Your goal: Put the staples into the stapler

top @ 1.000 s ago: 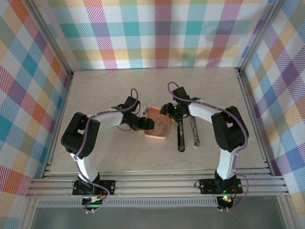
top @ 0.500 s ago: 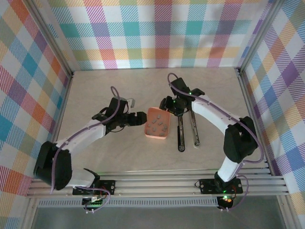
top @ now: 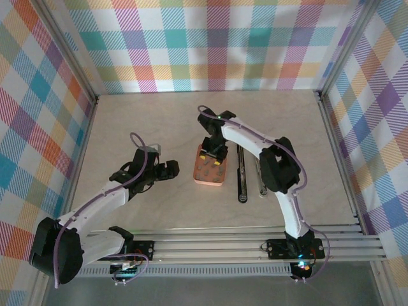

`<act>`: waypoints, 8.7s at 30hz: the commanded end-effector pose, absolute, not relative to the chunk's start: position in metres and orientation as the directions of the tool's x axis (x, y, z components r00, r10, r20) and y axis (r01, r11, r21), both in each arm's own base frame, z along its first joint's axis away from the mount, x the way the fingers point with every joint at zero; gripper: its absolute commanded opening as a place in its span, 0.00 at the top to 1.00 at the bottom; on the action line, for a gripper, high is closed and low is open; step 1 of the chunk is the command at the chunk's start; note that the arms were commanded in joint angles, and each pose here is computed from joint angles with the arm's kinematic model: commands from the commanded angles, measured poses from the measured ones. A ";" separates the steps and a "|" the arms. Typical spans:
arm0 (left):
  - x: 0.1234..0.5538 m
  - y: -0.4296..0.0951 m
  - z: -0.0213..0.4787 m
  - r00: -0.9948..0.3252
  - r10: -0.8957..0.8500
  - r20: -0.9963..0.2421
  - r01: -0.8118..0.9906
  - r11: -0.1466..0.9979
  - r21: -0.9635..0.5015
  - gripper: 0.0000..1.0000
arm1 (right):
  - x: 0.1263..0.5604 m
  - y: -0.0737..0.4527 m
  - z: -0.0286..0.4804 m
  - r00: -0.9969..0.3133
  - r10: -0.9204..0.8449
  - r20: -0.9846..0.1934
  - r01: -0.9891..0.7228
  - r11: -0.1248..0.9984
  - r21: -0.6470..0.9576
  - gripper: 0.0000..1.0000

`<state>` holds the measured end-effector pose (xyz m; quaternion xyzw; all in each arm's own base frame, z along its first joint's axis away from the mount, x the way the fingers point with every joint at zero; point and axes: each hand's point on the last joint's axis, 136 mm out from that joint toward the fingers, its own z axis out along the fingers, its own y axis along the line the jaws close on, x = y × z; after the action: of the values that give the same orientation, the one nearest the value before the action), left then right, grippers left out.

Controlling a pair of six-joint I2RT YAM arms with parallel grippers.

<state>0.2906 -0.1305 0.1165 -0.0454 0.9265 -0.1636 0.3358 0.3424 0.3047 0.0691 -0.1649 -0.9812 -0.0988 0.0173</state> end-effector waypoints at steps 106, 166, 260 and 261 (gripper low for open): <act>0.279 -0.204 0.134 -0.632 -0.052 -0.774 0.438 0.799 -0.412 0.09 | 0.214 0.183 0.066 -0.935 -0.050 -0.352 -0.094 0.990 0.109 0.84; 0.278 -0.208 0.127 -0.639 -0.033 -0.769 0.440 0.804 -0.400 0.10 | 0.202 0.170 0.050 -0.951 -0.065 -0.303 -0.082 0.996 0.043 0.83; 0.332 -0.082 0.104 -0.719 -0.368 -0.590 -0.080 0.886 -0.456 0.06 | 0.366 0.329 0.034 -0.945 0.325 0.022 0.323 0.925 0.199 0.63; 0.332 -0.082 0.104 -0.720 -0.369 -0.589 -0.081 0.886 -0.456 0.06 | 0.366 0.329 0.033 -0.945 0.326 0.025 0.324 0.925 0.197 0.64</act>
<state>0.3259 -0.0836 0.0967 -0.1296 0.9066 -0.2020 0.3471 0.3673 0.3256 0.0371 -0.1611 -0.9817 -0.1000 -0.0173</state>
